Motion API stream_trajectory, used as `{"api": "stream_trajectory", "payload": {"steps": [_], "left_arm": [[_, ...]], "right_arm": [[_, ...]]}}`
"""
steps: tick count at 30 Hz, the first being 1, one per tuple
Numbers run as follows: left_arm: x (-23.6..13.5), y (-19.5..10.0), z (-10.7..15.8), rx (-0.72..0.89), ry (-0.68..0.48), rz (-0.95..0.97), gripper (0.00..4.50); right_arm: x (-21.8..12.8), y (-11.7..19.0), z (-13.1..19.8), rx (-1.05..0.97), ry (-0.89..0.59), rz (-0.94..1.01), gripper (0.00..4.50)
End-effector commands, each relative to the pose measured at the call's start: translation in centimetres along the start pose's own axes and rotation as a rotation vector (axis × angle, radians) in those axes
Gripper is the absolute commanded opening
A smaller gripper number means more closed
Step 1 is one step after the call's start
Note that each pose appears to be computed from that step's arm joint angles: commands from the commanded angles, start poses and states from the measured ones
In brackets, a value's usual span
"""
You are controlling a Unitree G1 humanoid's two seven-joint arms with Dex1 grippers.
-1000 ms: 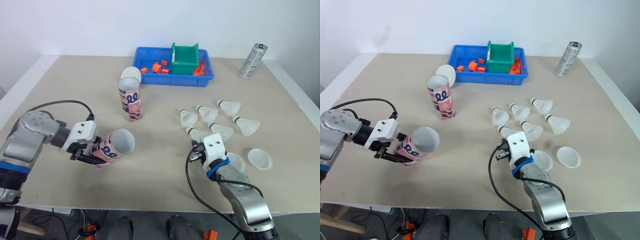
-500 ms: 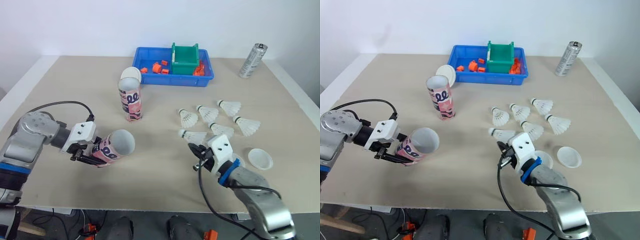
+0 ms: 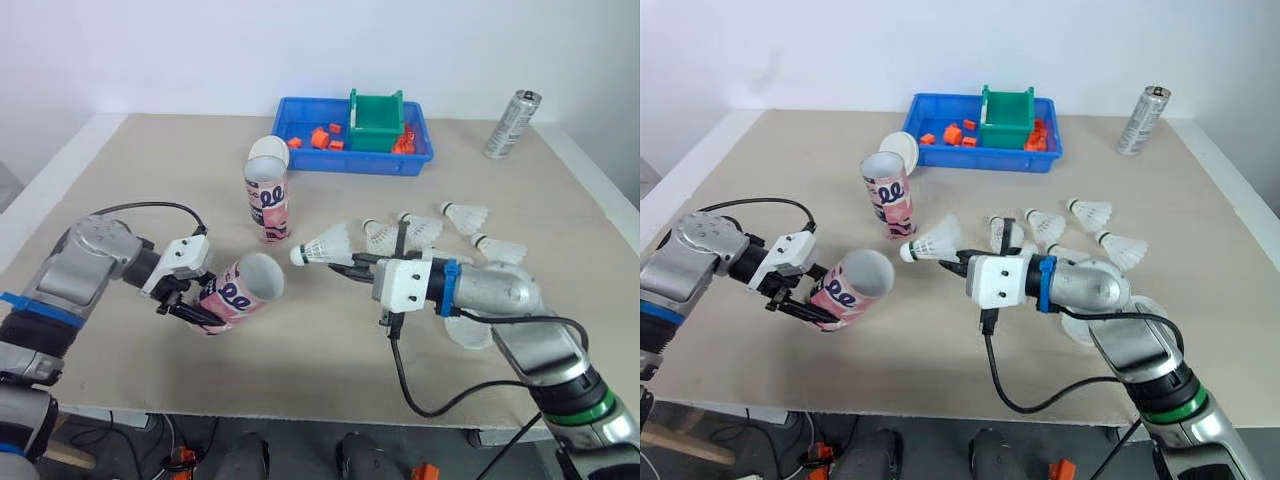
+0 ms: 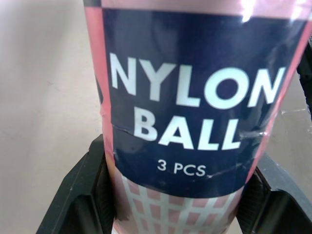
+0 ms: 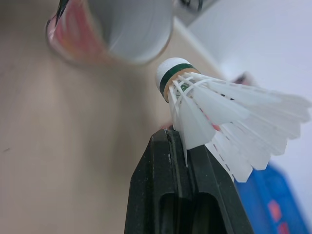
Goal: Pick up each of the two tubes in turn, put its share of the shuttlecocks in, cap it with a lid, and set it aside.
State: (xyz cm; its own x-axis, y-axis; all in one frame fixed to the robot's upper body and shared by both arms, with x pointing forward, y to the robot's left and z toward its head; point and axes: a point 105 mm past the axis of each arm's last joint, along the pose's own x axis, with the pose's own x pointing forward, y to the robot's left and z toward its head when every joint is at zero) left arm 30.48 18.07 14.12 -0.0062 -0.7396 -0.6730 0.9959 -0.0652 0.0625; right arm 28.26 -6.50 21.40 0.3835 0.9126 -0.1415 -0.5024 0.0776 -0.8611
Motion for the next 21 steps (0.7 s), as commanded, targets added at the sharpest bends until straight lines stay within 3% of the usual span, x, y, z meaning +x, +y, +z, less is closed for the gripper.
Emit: {"api": "stream_trajectory", "payload": {"steps": [1, 11, 21], "left_arm": [[1.9, -0.6, -1.3, -0.034, 0.043, -0.070, 2.78], [0.2, 2.9, 3.5, 0.072, -0.048, 0.023, 2.78], [0.8, 2.1, 2.0, 0.041, 0.020, -0.018, 2.78]], "right_arm": [[0.1, -1.7, 2.0, -0.074, -0.095, -0.044, 0.02], [0.2, 0.0, 1.6, -0.070, -0.117, 0.021, 0.02], [0.3, 0.4, -0.6, -0.068, -0.045, 0.034, 0.02]]}}
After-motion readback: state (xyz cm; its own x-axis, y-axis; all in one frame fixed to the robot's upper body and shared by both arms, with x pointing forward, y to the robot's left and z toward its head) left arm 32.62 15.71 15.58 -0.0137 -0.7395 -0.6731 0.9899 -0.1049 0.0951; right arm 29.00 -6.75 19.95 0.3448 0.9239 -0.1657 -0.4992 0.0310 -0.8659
